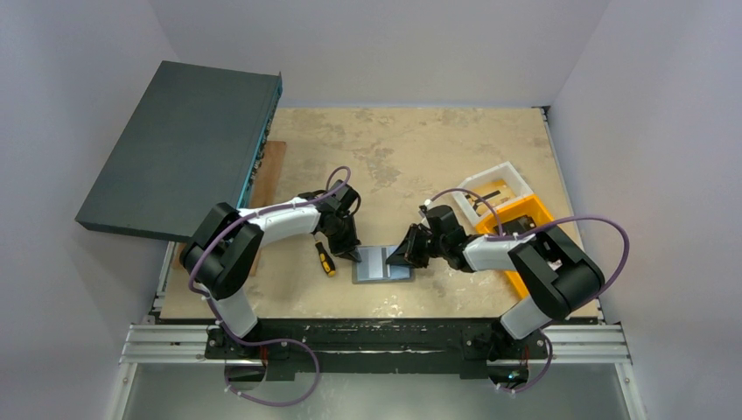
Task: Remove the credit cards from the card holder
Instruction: Remove the credit card from the card holder.
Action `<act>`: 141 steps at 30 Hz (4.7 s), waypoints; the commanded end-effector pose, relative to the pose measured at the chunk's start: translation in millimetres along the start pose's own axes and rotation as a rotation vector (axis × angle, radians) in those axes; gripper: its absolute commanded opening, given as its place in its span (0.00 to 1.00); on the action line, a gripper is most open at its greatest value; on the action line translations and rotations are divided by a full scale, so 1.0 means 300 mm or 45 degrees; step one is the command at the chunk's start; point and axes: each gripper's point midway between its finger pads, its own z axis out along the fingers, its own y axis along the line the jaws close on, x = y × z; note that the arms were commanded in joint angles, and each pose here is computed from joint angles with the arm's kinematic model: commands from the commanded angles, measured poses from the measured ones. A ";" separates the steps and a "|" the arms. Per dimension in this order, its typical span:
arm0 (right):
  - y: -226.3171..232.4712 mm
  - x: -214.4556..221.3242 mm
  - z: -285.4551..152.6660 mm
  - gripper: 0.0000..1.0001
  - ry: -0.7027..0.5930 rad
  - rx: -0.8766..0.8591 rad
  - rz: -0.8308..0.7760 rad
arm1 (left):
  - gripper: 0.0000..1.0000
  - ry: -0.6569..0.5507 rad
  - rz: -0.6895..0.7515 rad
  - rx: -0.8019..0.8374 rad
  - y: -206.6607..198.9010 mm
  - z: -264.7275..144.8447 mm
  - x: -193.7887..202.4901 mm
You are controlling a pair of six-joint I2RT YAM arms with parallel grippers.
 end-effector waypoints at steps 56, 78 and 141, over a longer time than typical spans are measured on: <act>-0.003 -0.018 -0.010 0.00 -0.037 0.009 -0.062 | 0.00 0.007 0.007 -0.203 0.133 0.050 0.013; -0.050 -0.022 -0.045 0.00 -0.070 0.055 -0.070 | 0.00 -0.093 0.268 -0.003 -0.061 -0.118 -0.031; -0.019 -0.132 -0.206 0.00 -0.245 0.059 -0.088 | 0.00 -0.002 0.356 -0.023 -0.113 -0.014 0.008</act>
